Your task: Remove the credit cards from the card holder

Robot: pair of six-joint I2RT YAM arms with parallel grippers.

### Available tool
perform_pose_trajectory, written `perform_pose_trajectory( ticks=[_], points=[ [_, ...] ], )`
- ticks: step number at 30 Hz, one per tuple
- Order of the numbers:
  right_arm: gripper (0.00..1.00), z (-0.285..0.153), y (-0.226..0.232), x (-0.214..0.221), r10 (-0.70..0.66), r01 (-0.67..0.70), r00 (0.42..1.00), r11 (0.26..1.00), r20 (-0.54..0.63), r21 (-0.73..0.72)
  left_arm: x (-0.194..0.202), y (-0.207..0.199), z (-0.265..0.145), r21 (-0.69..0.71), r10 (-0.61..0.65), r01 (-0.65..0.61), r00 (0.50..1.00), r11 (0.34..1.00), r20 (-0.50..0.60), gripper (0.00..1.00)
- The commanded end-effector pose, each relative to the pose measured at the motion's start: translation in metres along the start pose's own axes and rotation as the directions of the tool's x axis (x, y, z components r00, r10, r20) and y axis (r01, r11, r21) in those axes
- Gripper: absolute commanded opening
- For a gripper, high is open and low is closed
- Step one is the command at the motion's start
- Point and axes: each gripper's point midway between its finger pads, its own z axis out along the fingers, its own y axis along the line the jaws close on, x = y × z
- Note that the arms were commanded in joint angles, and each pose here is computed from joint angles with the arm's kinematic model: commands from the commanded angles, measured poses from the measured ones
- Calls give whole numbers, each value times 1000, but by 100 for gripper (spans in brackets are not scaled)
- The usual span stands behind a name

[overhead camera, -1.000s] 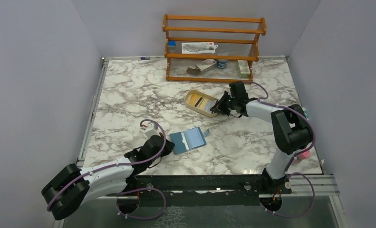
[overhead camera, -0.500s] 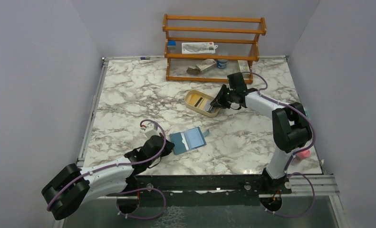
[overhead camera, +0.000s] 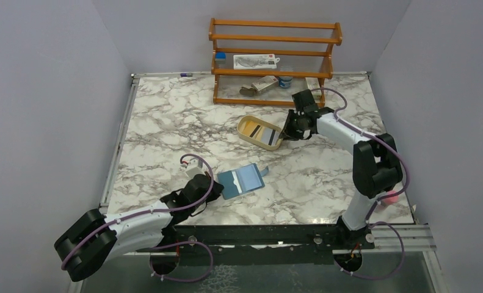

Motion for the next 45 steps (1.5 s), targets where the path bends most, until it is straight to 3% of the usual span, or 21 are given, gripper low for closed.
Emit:
perform_pose_trajectory(
  ticks=[1,6,8,10,12,14,18,24,25,26,31,36,45],
  points=[
    [26,-41,5,-28,-42,39,992,999,118,28,0,3,0,-7,-8,8,1000,1000,4,0],
    [26,-77,23,-36,-83,100,975,992,207,-71,1,2,0,-7,-7,7,1000,1000,-2,0],
    [32,-89,32,-32,-119,150,968,980,220,-131,0,0,1,-5,-5,5,1000,1000,-2,0],
    [48,-97,38,-24,-145,189,964,964,225,-188,-2,-2,2,-1,3,-3,1000,1000,1,0],
    [72,-104,41,-15,-164,220,958,946,234,-236,-5,-8,3,6,20,-20,1000,1000,3,0],
    [88,-109,41,-7,-181,248,951,930,252,-271,-8,-15,5,15,47,-47,999,999,2,13],
    [98,-119,40,5,-205,294,935,904,289,-311,-17,-30,9,21,122,-122,993,992,-1,44],
    [100,-125,38,14,-233,329,926,884,296,-331,-53,-48,14,10,211,-211,977,977,15,82],
    [100,-126,38,15,-235,331,926,883,296,-332,-61,-47,15,-1,220,-220,975,976,13,96],
    [100,-127,37,15,-238,333,925,883,296,-331,-69,-46,15,-13,231,-231,973,973,9,99],
    [100,-128,35,14,-236,334,922,887,308,-318,-120,-35,13,-112,276,-272,961,956,18,99],
    [100,-129,35,15,-224,329,921,886,319,-326,-177,-23,3,-188,295,-272,949,944,110,99],
    [100,-137,26,14,-214,341,898,891,384,-301,-241,-24,-27,-186,363,-321,888,929,281,99]
  ],
)
